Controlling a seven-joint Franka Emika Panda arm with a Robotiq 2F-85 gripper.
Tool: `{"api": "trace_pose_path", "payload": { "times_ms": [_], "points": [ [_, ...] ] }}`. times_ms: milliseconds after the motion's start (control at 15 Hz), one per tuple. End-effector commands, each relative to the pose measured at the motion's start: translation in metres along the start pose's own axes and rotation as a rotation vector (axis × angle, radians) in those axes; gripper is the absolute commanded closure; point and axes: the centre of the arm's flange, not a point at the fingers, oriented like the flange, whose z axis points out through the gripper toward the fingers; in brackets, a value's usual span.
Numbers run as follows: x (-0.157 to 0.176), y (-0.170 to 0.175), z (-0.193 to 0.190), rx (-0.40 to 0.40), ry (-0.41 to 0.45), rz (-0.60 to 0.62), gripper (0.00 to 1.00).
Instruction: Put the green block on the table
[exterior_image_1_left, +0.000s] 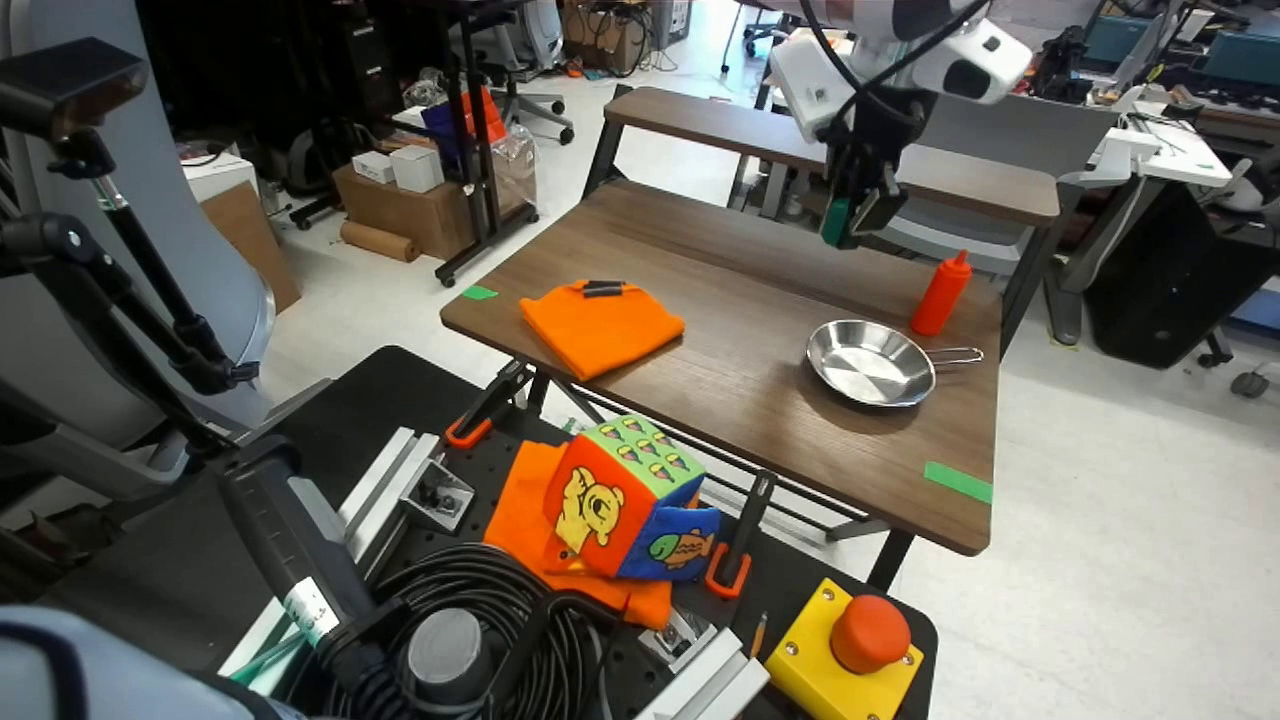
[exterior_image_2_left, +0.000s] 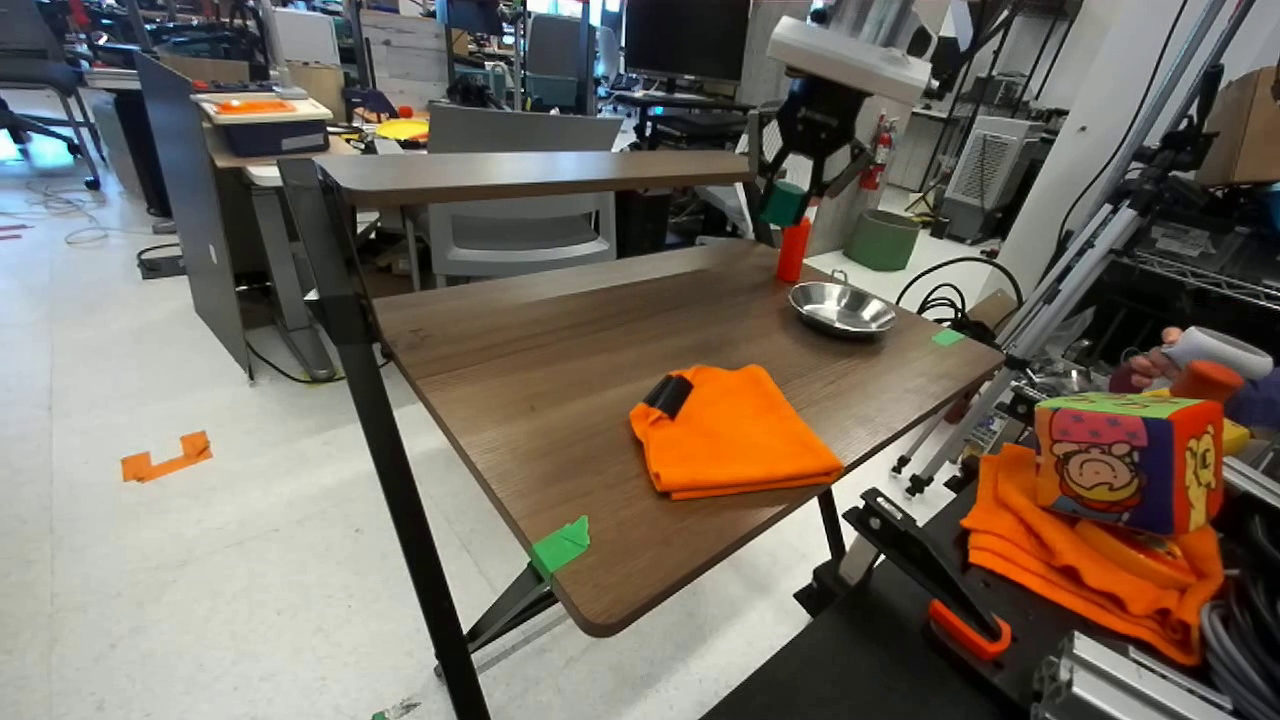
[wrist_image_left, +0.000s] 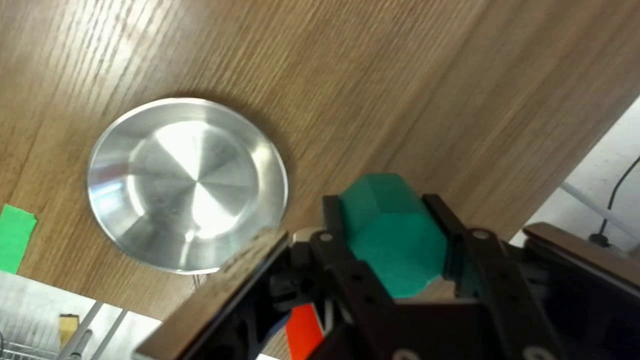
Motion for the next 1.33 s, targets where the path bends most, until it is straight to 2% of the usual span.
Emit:
{"api": "trace_pose_path", "payload": {
  "times_ms": [0,400,933,1000,1067,1267],
  "points": [
    [-0.029,-0.037,-0.004,0.01,-0.019,0.013,0.82],
    [-0.078,-0.067,0.041,-0.04,-0.061,-0.005,0.82],
    [-0.09,-0.065,0.117,-0.135,-0.085,-0.002,0.82],
    [-0.092,-0.064,0.122,-0.142,-0.088,-0.005,0.32],
    [-0.093,-0.063,0.123,-0.142,-0.093,-0.009,0.31],
    [-0.102,-0.057,0.1,-0.138,-0.096,-0.017,0.12]
  ]
}}
